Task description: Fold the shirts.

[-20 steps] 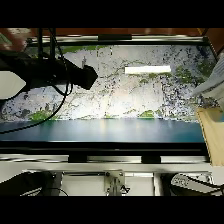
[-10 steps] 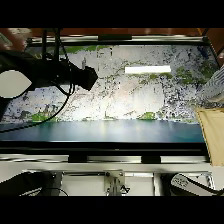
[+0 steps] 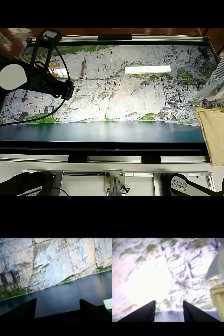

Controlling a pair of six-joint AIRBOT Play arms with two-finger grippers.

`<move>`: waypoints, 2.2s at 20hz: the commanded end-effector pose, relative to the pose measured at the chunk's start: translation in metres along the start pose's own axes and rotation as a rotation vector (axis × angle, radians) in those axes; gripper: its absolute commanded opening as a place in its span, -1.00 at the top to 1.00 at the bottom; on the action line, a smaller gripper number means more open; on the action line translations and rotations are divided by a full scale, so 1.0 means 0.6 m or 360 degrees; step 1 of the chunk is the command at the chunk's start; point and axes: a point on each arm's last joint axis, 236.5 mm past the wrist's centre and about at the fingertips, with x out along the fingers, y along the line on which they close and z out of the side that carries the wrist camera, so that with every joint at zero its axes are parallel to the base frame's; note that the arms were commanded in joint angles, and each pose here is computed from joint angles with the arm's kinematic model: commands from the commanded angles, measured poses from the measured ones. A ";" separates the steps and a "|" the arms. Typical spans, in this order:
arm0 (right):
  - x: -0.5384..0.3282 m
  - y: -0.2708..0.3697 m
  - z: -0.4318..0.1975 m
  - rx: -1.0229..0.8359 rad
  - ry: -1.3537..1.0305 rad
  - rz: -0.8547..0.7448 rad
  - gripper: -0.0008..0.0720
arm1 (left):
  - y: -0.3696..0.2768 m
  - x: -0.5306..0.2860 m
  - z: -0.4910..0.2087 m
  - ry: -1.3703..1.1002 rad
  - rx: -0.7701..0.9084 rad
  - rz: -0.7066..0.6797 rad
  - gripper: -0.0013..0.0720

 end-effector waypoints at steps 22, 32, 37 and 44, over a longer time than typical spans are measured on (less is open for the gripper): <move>0.023 0.231 -0.151 -0.0387 0.0555 0.0515 -0.31 | 0.063 0.000 -0.090 0.0398 -0.0112 0.0135 -0.72; 0.023 0.231 -0.151 -0.0387 0.0555 0.0515 -0.31 | 0.063 0.001 -0.090 0.0399 -0.0111 0.0135 -0.72; 0.023 0.231 -0.151 -0.0387 0.0555 0.0515 -0.31 | 0.063 0.001 -0.090 0.0399 -0.0112 0.0136 -0.72; 0.023 0.231 -0.151 -0.0387 0.0555 0.0515 -0.31 | 0.063 0.001 -0.090 0.0399 -0.0111 0.0135 -0.71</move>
